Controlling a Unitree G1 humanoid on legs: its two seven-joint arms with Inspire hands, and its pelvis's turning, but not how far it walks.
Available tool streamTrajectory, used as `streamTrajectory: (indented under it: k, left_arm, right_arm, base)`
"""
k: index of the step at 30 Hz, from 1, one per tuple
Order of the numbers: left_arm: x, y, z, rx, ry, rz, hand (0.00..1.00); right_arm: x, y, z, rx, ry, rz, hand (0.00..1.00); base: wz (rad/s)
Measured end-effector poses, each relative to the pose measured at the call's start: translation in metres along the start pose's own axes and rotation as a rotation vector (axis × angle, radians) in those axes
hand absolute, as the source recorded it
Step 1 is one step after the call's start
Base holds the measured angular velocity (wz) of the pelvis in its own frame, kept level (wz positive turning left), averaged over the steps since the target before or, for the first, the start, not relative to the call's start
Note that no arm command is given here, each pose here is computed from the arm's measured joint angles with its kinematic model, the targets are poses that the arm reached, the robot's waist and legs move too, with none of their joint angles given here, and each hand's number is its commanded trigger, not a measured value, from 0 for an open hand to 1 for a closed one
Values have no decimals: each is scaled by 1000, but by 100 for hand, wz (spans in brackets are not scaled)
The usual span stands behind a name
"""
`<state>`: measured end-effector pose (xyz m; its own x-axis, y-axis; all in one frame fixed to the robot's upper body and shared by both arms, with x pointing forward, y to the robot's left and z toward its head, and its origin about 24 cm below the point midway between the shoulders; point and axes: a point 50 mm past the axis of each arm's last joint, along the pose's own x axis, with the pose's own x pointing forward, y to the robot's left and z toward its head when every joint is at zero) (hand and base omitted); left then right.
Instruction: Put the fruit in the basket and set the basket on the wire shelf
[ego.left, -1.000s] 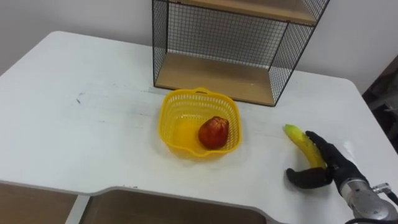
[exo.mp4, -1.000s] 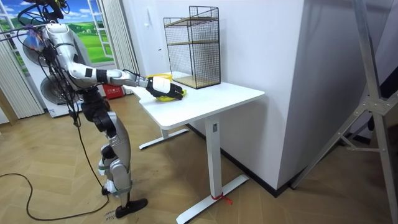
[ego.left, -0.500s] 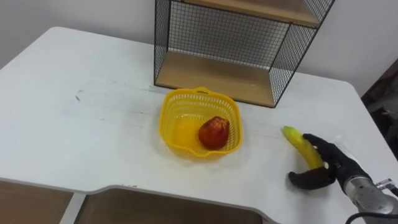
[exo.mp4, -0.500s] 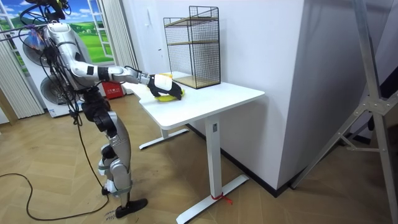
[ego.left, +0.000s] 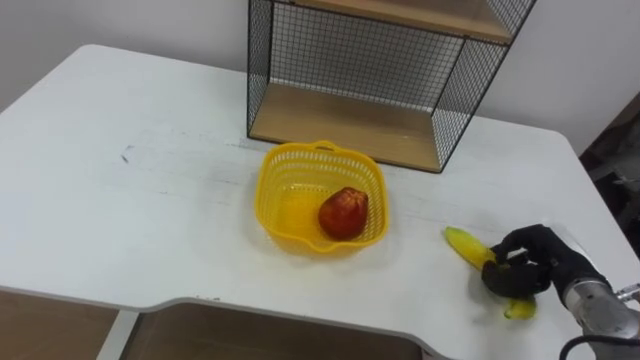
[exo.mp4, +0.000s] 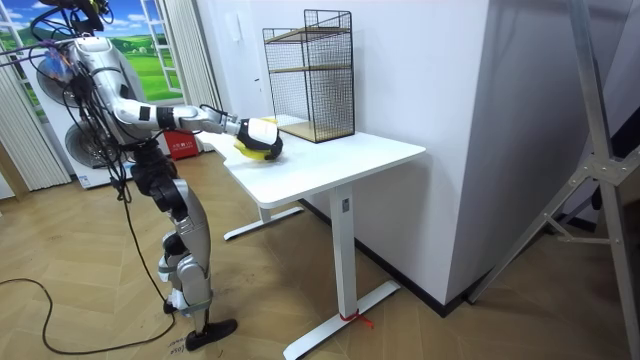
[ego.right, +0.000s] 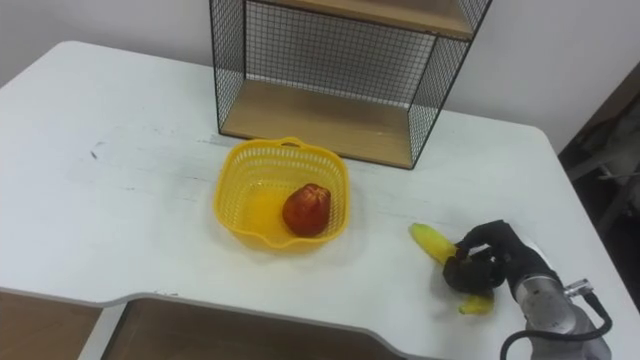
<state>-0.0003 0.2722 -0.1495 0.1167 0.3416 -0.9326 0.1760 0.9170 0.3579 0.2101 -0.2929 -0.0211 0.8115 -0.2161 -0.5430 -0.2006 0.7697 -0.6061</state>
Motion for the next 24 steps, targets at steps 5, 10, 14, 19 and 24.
streamTrajectory:
  k: [5, 10, 14, 19, 24]
  left_arm:
    - [0, 0, 0, 0, 1, 1, 0]
    - [0, 1, 3, 0, -8, 2, 0]
    - [1, 1, 6, 2, -21, 3, 0]
    - [2, -1, 8, 17, -22, -7, 0]
    - [2, -3, 7, 17, -16, -9, 0]
  right_arm:
    - [0, 0, 0, 3, 3, 8, 100]
    - [0, 0, 0, 3, 5, 8, 100]
    - [0, 0, 1, 1, -2, 5, 100]
    - [-1, -1, 9, -7, -33, 0, 100]
    - [-7, -8, 34, 24, -141, -32, 100]
  base:
    - [0]
    - [0]
    - [0]
    - [-2]
    - [-3]
